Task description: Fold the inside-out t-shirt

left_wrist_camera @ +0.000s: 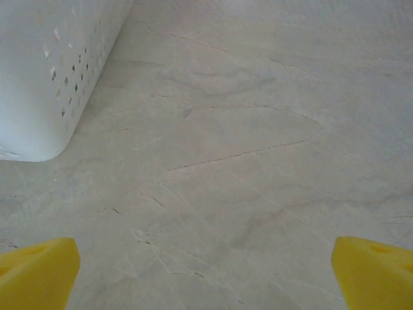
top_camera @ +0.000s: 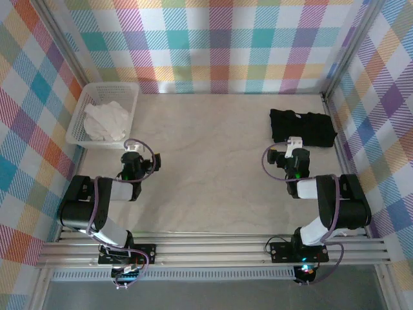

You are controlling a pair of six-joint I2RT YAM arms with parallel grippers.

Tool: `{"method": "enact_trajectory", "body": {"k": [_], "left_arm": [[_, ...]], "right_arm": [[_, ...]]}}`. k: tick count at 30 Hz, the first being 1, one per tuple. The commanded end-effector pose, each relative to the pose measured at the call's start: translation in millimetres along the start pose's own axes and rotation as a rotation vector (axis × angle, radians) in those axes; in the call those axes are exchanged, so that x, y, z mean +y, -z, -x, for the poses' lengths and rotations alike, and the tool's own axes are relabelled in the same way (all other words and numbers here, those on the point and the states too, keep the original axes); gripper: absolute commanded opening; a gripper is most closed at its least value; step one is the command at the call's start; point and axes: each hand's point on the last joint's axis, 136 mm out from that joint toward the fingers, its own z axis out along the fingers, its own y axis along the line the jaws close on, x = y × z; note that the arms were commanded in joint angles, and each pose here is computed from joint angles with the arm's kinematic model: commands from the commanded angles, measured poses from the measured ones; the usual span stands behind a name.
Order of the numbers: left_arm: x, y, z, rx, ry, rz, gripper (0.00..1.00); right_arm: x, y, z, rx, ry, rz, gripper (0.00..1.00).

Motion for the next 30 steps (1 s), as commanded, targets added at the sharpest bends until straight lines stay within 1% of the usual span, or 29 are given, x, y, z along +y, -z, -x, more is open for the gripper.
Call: {"method": "enact_trajectory", "body": {"k": [1,19,30], "left_arm": [[0.2,-3.0,18.0,-0.054,-0.001,-0.008,1.0],[-0.1,-3.1,18.3,-0.054,-0.001,-0.009,1.0],[0.3,-3.1,18.3,-0.054,0.0,-0.007,1.0]], "right_arm": [[7.1,3.1,12.0,-0.056,0.025,0.026,1.0],[7.6,1.6,11.5,-0.046,0.022,0.036,1.0],[7.4,-0.5,11.6,-0.029,0.004,0.07,1.0]]}}
